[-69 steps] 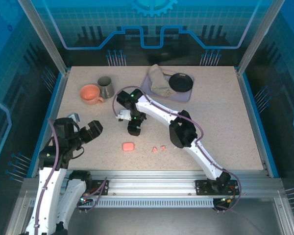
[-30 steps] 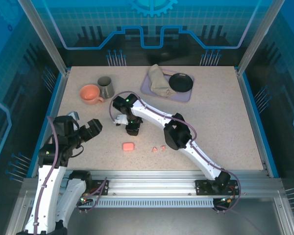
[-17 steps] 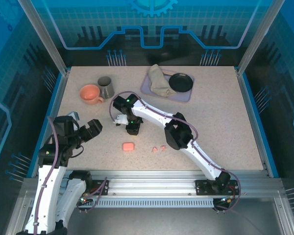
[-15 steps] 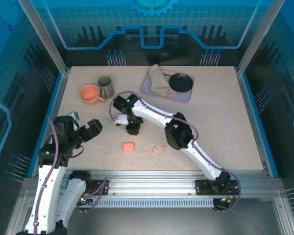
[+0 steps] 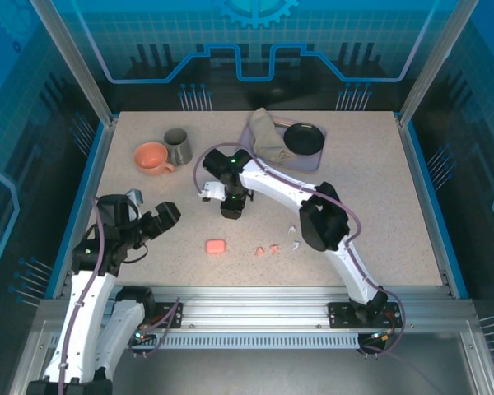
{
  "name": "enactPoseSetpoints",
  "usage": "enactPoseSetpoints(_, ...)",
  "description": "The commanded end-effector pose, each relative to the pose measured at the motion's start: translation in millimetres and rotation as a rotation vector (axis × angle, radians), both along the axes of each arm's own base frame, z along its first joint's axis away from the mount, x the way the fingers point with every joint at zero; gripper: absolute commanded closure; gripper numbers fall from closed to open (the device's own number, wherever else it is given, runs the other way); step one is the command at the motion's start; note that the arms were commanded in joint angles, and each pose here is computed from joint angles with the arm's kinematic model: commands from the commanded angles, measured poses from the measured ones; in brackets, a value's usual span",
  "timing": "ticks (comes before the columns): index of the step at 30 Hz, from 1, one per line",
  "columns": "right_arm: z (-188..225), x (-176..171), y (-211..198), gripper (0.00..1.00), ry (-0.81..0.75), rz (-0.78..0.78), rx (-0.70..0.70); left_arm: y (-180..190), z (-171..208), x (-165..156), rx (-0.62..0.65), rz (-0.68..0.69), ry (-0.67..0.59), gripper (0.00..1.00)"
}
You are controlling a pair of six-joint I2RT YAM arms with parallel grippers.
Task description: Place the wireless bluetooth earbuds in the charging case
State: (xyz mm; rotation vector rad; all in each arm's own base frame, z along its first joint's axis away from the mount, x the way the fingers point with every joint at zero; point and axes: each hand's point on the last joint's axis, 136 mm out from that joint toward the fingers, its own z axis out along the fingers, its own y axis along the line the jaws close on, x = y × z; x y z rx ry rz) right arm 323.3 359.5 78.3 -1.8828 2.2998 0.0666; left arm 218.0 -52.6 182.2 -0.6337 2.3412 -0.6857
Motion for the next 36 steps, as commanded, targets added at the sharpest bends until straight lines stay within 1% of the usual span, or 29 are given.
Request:
enactPoseSetpoints(1,29,4,3,0.61,-0.039,0.011,0.145,-27,-3,9,-0.161,-0.084,0.001,0.01)
enactPoseSetpoints(5,43,-3,-4,0.61,-0.041,0.016,0.241,-56,-13,23,-0.333,-0.195,0.016,0.01)
enactPoseSetpoints(8,53,-11,-7,0.61,-0.048,0.035,0.298,-70,-18,31,-0.425,-0.265,0.028,0.02)
enactPoseSetpoints(14,71,-26,-7,0.61,-0.067,0.075,0.392,-87,-11,40,-0.522,-0.382,0.006,0.04)
enactPoseSetpoints(20,80,-42,-8,0.61,-0.044,0.100,0.438,-105,-4,45,-0.538,-0.458,0.005,0.06)
enactPoseSetpoints(25,80,-49,-7,0.61,-0.033,0.111,0.432,-131,-2,45,-0.529,-0.546,0.022,0.10)
enactPoseSetpoints(27,80,-51,-7,0.61,-0.029,0.113,0.432,-137,-2,46,-0.519,-0.557,0.025,0.12)
enactPoseSetpoints(36,83,-63,-4,0.62,0.026,0.138,0.464,-147,-9,53,-0.484,-0.574,0.051,0.28)
